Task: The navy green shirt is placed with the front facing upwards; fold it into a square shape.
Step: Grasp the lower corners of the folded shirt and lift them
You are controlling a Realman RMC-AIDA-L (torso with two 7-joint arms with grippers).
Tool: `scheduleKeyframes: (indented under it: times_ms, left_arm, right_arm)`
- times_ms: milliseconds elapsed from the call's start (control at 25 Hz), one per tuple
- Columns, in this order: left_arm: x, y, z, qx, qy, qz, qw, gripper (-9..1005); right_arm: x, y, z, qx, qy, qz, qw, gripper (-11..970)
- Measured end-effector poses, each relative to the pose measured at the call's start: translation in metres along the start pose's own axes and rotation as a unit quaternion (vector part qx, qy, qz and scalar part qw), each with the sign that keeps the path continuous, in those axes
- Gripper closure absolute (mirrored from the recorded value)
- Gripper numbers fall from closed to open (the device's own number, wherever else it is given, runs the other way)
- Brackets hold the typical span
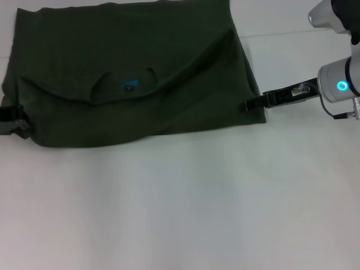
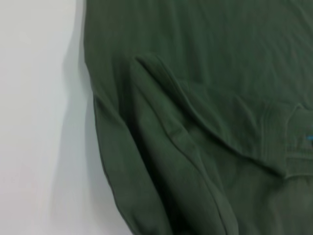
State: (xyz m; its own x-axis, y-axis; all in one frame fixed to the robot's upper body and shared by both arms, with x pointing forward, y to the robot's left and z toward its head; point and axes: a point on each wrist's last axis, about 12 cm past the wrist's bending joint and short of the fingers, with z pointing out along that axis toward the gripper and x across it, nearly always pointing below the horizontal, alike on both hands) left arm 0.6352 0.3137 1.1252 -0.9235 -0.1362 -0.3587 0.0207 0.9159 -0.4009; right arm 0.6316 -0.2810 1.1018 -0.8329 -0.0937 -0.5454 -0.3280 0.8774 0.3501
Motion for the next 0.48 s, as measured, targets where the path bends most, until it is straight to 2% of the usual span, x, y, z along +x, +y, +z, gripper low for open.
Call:
scheduleKeyframes:
  times_ms: [480]
  left_arm:
    - [-0.003,-0.001,-0.001,-0.001,-0.005,0.002,1.000,919]
  right_arm:
    - [0.009,0.000,0.012,0.002,-0.005,0.023,1.000,40]
